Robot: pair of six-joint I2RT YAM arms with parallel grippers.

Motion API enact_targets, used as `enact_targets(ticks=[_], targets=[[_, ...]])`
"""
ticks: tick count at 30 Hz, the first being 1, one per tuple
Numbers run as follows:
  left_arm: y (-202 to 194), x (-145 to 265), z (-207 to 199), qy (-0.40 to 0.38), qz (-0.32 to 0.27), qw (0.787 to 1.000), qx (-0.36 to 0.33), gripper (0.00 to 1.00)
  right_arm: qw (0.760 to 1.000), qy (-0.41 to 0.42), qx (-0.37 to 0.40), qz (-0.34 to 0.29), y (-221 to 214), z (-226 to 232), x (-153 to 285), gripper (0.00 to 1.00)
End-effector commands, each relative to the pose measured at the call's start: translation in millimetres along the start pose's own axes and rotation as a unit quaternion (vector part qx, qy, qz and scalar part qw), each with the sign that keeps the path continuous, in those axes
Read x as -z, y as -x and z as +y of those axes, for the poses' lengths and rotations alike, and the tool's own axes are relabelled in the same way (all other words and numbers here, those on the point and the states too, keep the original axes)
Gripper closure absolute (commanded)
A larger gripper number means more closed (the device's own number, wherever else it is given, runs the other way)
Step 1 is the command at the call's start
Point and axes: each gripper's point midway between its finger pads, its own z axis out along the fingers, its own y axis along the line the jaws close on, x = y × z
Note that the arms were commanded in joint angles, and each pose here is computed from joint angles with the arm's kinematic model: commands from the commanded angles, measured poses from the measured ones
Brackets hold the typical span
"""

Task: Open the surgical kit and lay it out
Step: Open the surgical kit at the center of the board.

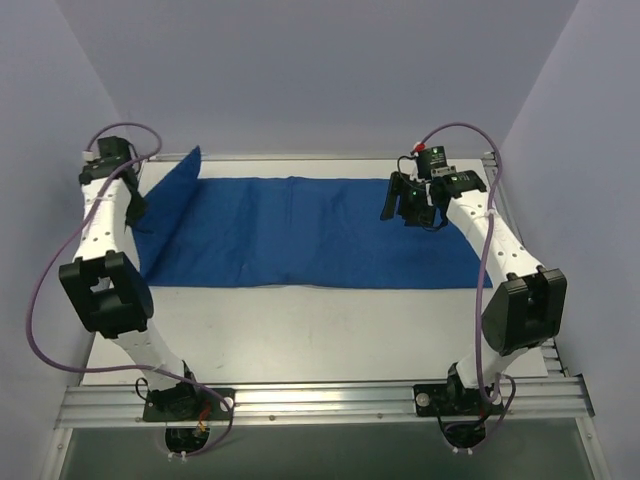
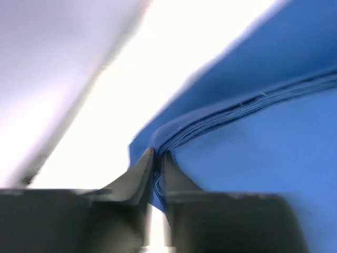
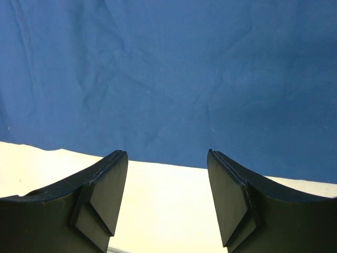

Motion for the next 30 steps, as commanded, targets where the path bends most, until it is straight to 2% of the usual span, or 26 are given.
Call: enact_targets(ticks=[1, 3, 5, 8, 11, 13, 15, 16, 17, 18, 19, 21, 22, 26, 30], targets=[[-1, 3, 67, 0.074, 0.036, 0.996, 0.032, 0.61, 1.0, 0.018, 0.011, -0.011, 13, 12, 1, 0.38], [6, 8, 84, 0.089, 0.032, 0.994, 0.063, 0.41, 1.0, 0.011, 0.006, -0.01, 18, 10, -6, 0.38], [12, 14, 83, 0.084, 0.024, 0.994, 0.072, 0.21, 1.0, -0.004, -0.008, -0.008, 21, 4, -14, 0.38], [21, 30, 65, 0.063, 0.012, 0.995, 0.078, 0.16, 0.998, -0.05, -0.044, -0.015, 25, -25, -26, 0.38], [29, 54, 31, 0.049, -0.013, 0.998, 0.048, 0.15, 0.993, -0.087, -0.08, -0.003, 14, -66, -37, 0.4], [28, 69, -2, 0.031, -0.035, 0.999, 0.016, 0.19, 0.989, -0.107, -0.099, 0.012, 0, -94, -42, 0.48], [20, 66, -38, -0.023, -0.037, 0.999, -0.003, 0.29, 0.989, -0.11, -0.1, 0.021, -10, -108, -47, 0.57], [12, 61, -54, -0.048, -0.025, 0.998, -0.012, 0.37, 0.987, -0.118, -0.104, 0.025, -18, -119, -52, 0.61], [-1, 50, -66, -0.067, -0.003, 0.998, -0.021, 0.5, 0.988, -0.113, -0.105, 0.028, -22, -121, -57, 0.67], [-8, 42, -75, -0.082, 0.013, 0.996, -0.022, 0.64, 0.988, -0.112, -0.103, 0.031, -25, -125, -61, 0.81], [-14, 37, -91, -0.112, 0.027, 0.993, -0.024, 0.82, 0.988, -0.111, -0.104, 0.032, -27, -128, -70, 0.87], [-34, 13, -106, -0.119, 0.063, 0.99, -0.05, 0.93, 0.986, -0.116, -0.108, 0.043, -35, -135, -81, 1.0], [-40, 9, -107, -0.114, 0.079, 0.989, -0.057, 0.98, 0.986, -0.117, -0.108, 0.047, -36, -137, -89, 1.0], [-58, -5, -116, -0.121, 0.108, 0.984, -0.07, 0.98, 0.985, -0.128, -0.103, 0.057, -42, -146, -106, 1.0], [-67, -9, -118, -0.13, 0.113, 0.983, -0.068, 0.98, 0.975, -0.166, -0.127, 0.075, -57, -181, -117, 1.0]])
